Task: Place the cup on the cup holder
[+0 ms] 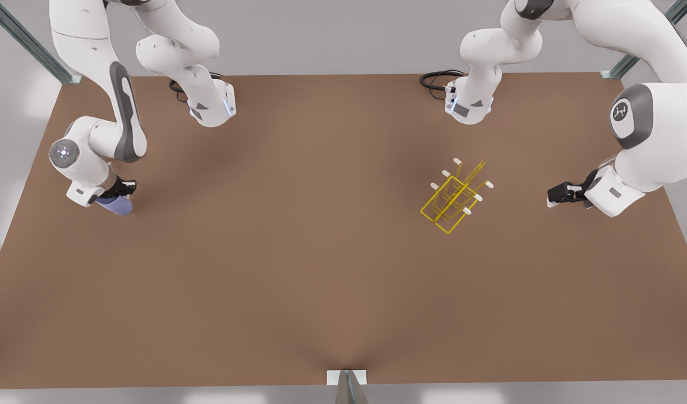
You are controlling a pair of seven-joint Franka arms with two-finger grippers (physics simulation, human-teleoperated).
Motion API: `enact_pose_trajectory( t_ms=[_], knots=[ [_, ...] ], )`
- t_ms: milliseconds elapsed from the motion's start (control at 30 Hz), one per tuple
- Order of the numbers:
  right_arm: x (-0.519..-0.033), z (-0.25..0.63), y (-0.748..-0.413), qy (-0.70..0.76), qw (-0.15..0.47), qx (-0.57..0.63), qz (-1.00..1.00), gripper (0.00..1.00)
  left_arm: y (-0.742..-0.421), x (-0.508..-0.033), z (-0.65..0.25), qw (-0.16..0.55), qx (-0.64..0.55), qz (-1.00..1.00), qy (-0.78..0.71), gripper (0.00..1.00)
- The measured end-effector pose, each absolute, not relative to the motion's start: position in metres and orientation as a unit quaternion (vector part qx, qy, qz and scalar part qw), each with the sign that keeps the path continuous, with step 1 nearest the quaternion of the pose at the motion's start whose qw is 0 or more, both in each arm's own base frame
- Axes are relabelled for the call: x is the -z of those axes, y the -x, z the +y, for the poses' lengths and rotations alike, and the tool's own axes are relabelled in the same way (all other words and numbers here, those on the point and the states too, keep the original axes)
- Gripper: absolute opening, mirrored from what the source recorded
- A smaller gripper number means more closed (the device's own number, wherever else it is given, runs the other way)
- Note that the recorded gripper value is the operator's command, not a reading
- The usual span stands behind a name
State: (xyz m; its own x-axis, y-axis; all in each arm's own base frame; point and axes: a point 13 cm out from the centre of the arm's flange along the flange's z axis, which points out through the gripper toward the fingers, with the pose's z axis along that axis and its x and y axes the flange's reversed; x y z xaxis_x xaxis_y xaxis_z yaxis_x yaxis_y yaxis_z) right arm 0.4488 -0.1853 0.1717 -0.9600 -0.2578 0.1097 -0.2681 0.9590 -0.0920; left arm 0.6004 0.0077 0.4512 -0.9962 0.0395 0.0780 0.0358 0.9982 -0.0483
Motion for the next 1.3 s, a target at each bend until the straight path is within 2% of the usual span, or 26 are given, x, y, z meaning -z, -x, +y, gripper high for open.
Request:
enact_pose_trajectory(
  t_ms=[100, 167, 267, 400, 500, 600, 800, 967, 1167, 1200, 1233, 1300],
  knots=[
    [-0.223, -0.135, -0.510, -0.115, 0.029, 0.009, -0.993, 0.21, -0.601, -0.449, 0.008, 0.041, -0.023, -0.999, 0.019, 1.00],
    [-0.225, -0.031, -0.537, -0.153, 0.037, 0.074, -0.985, 0.21, -0.602, -0.447, 0.008, 0.043, -0.022, -0.999, 0.019, 1.00],
    [-0.214, 0.131, -0.549, -0.211, 0.060, 0.164, -0.962, 0.21, -0.604, -0.440, 0.008, 0.047, -0.023, -0.998, 0.019, 1.00],
    [-0.205, 0.244, -0.565, -0.211, 0.058, 0.253, -0.942, 0.21, -0.605, -0.438, -0.001, 0.048, -0.026, -0.998, 0.015, 1.00],
    [-0.194, 0.341, -0.564, -0.203, 0.051, 0.326, -0.922, 0.21, -0.614, -0.418, -0.075, 0.052, -0.040, -0.998, 0.015, 1.00],
    [-0.198, 0.422, -0.587, -0.185, 0.015, 0.379, -0.906, 0.21, -0.646, -0.396, -0.145, 0.035, -0.061, -0.996, -0.047, 1.00],
    [-0.151, 0.522, -0.612, -0.141, -0.024, 0.425, -0.894, 0.21, -0.695, -0.365, -0.184, -0.002, -0.086, -0.946, -0.312, 1.00],
    [-0.141, 0.605, -0.617, -0.109, -0.053, 0.478, -0.870, 0.21, -0.697, -0.338, -0.282, -0.032, -0.080, -0.887, -0.454, 1.00],
    [-0.124, 0.617, -0.630, -0.070, -0.073, 0.485, -0.869, 0.21, -0.704, -0.332, -0.301, -0.052, -0.090, -0.774, -0.624, 1.00],
    [-0.123, 0.616, -0.631, -0.066, -0.075, 0.484, -0.869, 0.96, -0.703, -0.330, -0.305, -0.050, -0.092, -0.756, -0.646, 1.00],
    [-0.122, 0.615, -0.633, -0.063, -0.077, 0.483, -0.870, 1.00, -0.700, -0.327, -0.315, -0.047, -0.093, -0.741, -0.663, 1.00],
    [-0.122, 0.613, -0.635, -0.056, -0.079, 0.481, -0.871, 1.00, -0.692, -0.310, -0.340, -0.034, -0.092, -0.715, -0.692, 1.00]
  ],
)
